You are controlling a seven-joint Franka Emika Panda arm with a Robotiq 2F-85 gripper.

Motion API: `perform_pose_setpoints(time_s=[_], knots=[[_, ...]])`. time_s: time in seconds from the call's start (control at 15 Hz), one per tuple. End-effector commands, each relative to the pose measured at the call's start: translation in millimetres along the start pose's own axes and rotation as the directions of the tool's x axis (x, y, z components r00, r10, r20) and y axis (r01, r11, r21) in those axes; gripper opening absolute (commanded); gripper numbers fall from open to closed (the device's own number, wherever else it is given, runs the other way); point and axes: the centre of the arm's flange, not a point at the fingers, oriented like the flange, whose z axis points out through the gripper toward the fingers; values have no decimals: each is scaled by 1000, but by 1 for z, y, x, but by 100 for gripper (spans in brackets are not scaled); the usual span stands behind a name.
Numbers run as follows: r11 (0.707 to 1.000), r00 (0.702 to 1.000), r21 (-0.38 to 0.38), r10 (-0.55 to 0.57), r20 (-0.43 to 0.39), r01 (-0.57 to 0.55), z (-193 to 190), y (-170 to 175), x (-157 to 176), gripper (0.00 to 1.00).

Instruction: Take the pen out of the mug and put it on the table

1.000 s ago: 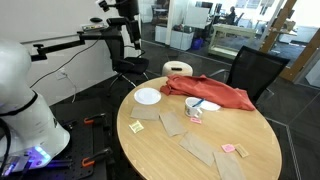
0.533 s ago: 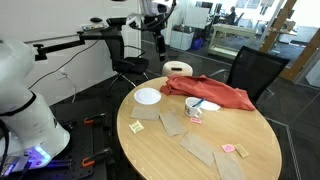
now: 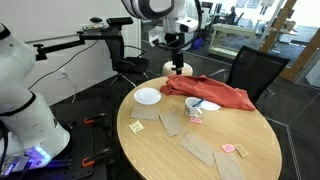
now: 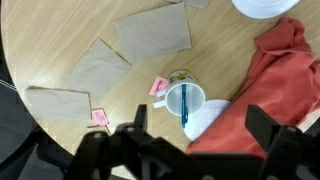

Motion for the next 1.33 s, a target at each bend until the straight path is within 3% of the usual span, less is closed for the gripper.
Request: perform_pose_setpoints(time_s=[0.0,0.07,0.6,1.0,1.27], knots=[[1000,999,-4,24,29,-24,25,-2,31,100],[1000,1000,-4,12,18,-12,15,3,11,100],[1000,999,-6,17,34,-16,30,2,22,100],[998,999,-44,46,-14,-47,61,-3,36,100],[999,998,-28,34,-47,-35,86,-4,40,100]])
